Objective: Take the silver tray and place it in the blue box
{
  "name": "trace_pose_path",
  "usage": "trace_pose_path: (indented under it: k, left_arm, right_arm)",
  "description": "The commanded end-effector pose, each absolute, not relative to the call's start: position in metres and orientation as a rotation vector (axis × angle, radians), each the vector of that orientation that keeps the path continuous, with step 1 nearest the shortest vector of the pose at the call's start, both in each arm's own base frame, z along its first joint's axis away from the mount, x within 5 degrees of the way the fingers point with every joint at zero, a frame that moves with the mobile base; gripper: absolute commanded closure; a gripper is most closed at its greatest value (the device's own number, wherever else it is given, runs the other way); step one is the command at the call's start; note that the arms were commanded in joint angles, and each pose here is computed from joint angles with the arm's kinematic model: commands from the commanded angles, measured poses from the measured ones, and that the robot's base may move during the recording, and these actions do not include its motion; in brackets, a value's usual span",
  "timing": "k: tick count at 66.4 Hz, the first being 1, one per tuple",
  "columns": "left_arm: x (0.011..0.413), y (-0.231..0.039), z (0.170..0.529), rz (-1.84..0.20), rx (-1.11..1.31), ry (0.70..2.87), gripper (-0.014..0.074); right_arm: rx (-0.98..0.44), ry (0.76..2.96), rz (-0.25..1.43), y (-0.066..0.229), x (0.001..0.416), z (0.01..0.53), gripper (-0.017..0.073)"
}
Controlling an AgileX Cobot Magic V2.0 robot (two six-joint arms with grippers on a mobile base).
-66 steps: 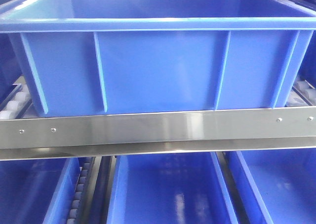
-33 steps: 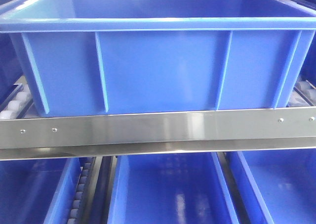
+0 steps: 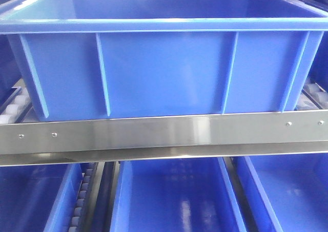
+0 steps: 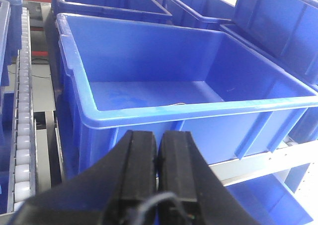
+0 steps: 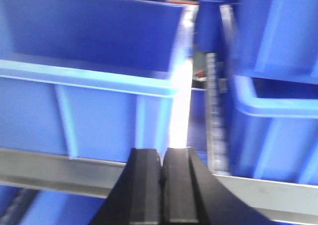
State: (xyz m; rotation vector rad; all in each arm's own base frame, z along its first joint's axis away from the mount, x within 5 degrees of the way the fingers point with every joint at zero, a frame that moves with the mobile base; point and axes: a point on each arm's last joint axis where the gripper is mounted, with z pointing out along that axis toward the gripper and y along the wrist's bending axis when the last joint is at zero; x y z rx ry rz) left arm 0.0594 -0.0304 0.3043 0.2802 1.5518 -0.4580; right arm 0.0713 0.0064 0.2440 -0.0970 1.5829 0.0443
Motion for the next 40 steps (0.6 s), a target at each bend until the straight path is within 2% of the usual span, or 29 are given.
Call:
trace_pose_path:
  k: [1,19,40]
  left_arm:
    - [0.058,-0.030,0.320,-0.474,0.266,1.452,0.0599]
    - [0.058,-0.030,0.320,-0.474,0.266,1.454,0.0600]
    - [0.058,-0.030,0.320,-0.474,0.266,1.454,0.0600]
  right_arm:
    - [-0.069,1.429,-0.012,0.003,0.063,0.255,0.0510]
    - [-0.059,1.348,-0.021,0.002,0.052,0.221,0.0510]
    - [-0.063,1.341,-0.026,0.002,0.052,0.222,0.0510]
